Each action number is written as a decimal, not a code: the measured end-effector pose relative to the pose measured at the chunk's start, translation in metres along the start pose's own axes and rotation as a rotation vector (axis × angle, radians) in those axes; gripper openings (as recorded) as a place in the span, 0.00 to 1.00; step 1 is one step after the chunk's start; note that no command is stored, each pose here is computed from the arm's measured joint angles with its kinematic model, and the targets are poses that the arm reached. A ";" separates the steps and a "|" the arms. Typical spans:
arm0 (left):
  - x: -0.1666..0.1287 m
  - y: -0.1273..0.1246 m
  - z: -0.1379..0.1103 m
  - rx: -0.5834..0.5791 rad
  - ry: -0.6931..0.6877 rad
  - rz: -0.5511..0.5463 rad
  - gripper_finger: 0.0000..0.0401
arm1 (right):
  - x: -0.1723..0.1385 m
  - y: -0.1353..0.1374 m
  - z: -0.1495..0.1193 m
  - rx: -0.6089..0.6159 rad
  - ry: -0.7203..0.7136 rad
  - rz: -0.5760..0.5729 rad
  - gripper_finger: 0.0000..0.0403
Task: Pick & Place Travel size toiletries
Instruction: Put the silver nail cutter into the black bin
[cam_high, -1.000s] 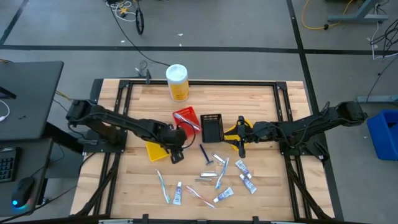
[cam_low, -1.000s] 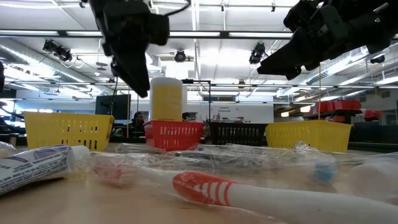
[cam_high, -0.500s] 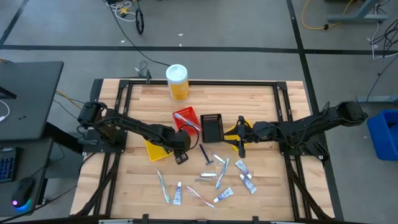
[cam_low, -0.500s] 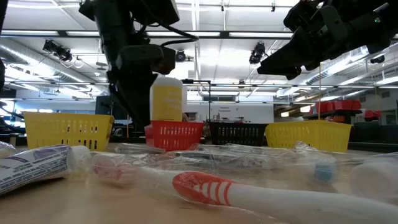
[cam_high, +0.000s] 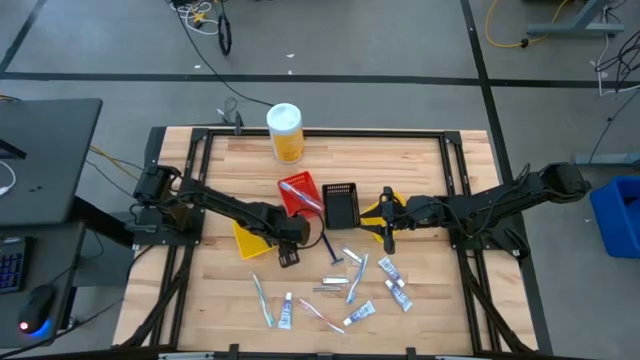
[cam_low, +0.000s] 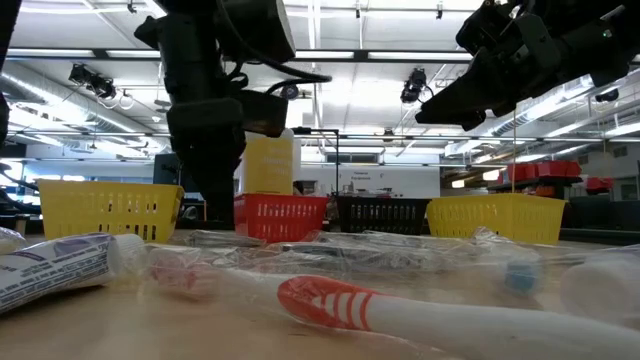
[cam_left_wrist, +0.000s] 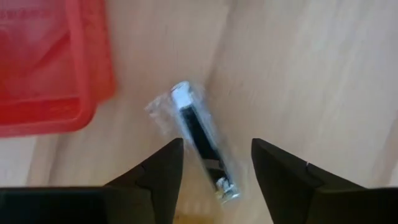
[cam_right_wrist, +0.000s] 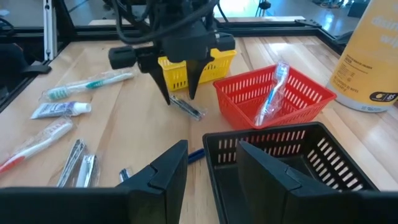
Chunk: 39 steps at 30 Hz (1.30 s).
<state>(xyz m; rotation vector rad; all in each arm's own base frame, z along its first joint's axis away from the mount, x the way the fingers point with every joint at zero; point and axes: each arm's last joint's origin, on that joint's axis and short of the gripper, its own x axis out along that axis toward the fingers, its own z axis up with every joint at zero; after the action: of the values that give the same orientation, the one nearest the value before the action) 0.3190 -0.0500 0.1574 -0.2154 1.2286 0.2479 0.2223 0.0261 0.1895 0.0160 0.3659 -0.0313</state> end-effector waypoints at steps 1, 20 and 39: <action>0.000 0.001 0.000 -0.004 -0.002 0.003 0.52 | 0.000 0.000 0.000 0.000 0.000 0.000 0.36; 0.003 0.019 -0.011 -0.007 0.164 0.047 0.58 | 0.000 0.000 0.000 -0.001 0.002 0.000 0.36; 0.002 0.020 -0.003 0.163 0.109 0.031 0.58 | 0.000 0.000 0.000 -0.001 0.002 0.000 0.36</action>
<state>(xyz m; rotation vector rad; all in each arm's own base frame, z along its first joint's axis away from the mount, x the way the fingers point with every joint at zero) 0.3105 -0.0318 0.1542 -0.0691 1.3542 0.1632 0.2222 0.0261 0.1893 0.0153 0.3680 -0.0308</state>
